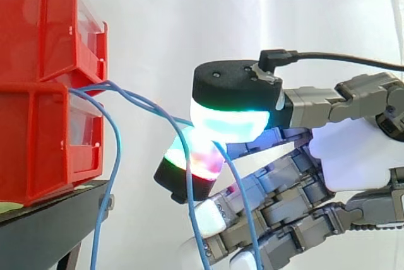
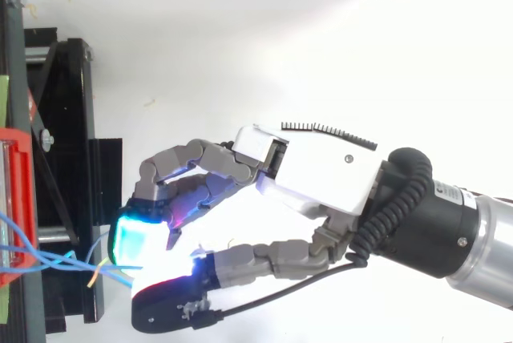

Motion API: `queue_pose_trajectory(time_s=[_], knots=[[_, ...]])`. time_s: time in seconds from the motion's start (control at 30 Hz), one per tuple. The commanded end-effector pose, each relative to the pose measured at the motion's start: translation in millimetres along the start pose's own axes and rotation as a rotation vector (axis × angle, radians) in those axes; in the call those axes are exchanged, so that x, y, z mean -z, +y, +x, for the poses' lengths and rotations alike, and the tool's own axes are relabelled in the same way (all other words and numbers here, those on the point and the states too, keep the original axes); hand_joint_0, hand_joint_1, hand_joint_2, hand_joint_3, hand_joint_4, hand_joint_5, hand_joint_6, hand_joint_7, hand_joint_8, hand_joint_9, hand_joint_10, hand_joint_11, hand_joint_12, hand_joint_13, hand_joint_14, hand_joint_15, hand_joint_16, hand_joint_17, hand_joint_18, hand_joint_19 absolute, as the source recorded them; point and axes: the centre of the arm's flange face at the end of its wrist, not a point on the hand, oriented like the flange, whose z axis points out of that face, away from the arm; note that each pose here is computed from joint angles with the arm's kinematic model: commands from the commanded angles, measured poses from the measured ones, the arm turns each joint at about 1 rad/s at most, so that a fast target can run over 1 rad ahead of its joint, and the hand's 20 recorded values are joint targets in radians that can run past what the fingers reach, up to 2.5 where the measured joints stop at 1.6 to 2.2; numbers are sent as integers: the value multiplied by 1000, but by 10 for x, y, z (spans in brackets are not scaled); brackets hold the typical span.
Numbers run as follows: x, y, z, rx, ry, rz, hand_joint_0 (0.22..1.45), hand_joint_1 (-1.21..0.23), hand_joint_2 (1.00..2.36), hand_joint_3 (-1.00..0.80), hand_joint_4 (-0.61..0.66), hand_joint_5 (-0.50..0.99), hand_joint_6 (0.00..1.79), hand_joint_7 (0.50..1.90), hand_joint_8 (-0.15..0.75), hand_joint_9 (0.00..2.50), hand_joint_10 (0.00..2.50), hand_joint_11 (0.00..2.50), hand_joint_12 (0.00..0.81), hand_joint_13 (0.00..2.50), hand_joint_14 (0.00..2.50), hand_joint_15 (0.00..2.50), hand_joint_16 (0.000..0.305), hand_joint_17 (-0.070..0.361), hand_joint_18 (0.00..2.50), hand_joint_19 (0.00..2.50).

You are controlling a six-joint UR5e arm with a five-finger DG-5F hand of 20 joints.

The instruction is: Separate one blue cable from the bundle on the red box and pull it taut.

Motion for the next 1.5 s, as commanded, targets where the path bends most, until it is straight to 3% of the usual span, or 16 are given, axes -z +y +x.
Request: queue_pose_trajectory(time_s=[0.0,0.23,0.33,0.43,0.5,0.57,0.73,0.87,0.9,1.0,1.23,1.4,1.43,1.47], knots=[[19,-9,-14,2,-1,14,544,-733,1008,-175,61,-113,889,1103,363,944,9,521,421,727,7,269,52,116,780,293],[161,166,-35,21,2,44,531,-716,1019,-129,50,-98,886,1123,361,994,10,478,446,748,6,267,58,130,815,275],[235,242,-63,39,-19,63,509,-698,1117,-142,55,-94,887,1127,362,1007,9,483,451,752,6,266,59,132,821,263],[321,335,-94,54,-44,78,501,-702,1158,-151,64,-92,887,1124,360,1011,7,486,452,753,6,269,59,133,822,259],[414,438,-139,73,-76,91,505,-710,1149,-146,65,-92,887,1135,363,1012,7,493,454,752,6,266,59,132,821,261],[530,531,-238,116,-120,127,505,-713,1146,-138,69,-91,887,1137,362,1013,7,485,454,753,8,268,59,132,820,261],[664,645,-373,169,-160,173,507,-721,1145,-135,68,-90,886,1145,362,1017,9,489,453,756,6,270,59,132,819,259],[717,687,-407,188,-176,186,515,-732,1116,-121,72,-90,886,1143,364,1025,9,495,453,756,6,271,58,131,814,256],[767,713,-446,211,-201,201,516,-733,1114,-123,72,-90,886,1144,364,1026,9,495,454,754,6,274,58,131,814,256],[797,715,-449,224,-216,209,522,-739,1087,-109,70,-90,887,1137,365,1026,8,504,452,754,7,278,58,130,812,258],[901,738,-453,270,-290,219,537,-756,1034,-89,72,-90,886,1152,368,1033,8,507,446,751,6,273,57,129,804,262],[931,741,-377,245,-282,211,535,-756,1044,-90,71,-89,886,1151,369,1036,11,496,448,753,7,279,57,129,808,253],[939,726,-318,215,-260,209,534,-756,1044,-89,72,-89,886,1161,367,1036,8,507,448,754,7,279,57,129,807,261],[939,726,-318,215,-260,209,534,-756,1045,-90,70,-89,887,1152,367,1036,8,508,448,754,7,272,57,129,807,260]])
